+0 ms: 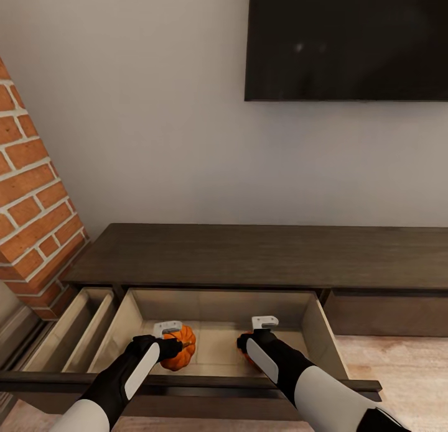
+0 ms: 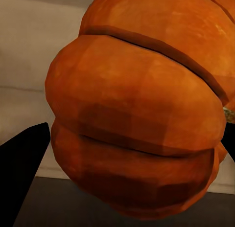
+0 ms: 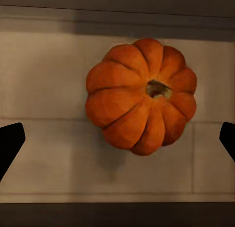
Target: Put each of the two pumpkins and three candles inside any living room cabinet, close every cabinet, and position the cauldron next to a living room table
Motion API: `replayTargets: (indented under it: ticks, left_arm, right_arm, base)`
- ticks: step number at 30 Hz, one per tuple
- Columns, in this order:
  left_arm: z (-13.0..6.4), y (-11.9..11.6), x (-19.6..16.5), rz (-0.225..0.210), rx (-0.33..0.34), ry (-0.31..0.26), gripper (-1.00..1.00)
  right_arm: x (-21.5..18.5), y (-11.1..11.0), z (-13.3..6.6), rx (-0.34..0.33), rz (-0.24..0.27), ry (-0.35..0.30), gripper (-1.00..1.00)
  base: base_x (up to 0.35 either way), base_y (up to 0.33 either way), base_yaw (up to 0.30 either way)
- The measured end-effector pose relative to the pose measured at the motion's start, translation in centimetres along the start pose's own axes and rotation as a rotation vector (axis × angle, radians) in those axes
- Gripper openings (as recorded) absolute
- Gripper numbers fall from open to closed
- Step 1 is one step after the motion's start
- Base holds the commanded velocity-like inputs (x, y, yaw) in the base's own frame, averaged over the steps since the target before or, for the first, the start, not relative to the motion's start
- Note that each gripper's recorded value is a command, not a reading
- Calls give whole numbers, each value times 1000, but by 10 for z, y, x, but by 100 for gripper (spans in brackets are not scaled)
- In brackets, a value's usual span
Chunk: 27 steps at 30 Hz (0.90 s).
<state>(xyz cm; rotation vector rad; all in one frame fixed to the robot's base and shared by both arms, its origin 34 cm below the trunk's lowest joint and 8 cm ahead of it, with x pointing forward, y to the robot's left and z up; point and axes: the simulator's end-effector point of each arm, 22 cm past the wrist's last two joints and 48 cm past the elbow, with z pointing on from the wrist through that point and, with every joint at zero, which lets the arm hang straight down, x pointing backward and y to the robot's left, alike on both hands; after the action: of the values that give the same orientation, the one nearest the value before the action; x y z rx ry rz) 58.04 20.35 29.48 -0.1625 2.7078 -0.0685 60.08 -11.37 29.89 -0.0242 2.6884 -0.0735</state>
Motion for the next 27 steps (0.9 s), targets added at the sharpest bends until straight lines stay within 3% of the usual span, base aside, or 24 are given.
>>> replayTargets:
  ticks: [10,20,27]
  left_arm:
    - [0,2,-1,0,-4,-1,100]
    - [-18,-1,-20,-3,9,-46,100]
    - [-35,-8,-36,-1,25,-50,100]
  right_arm:
    - [0,0,0,-1,0,0,100]
    - [-19,0,-17,-2,5,-43,100]
    - [-26,0,-30,-8,18,-21,100]
  base:
    - [0,0,0]
    - [0,0,0]
    - [0,0,0]
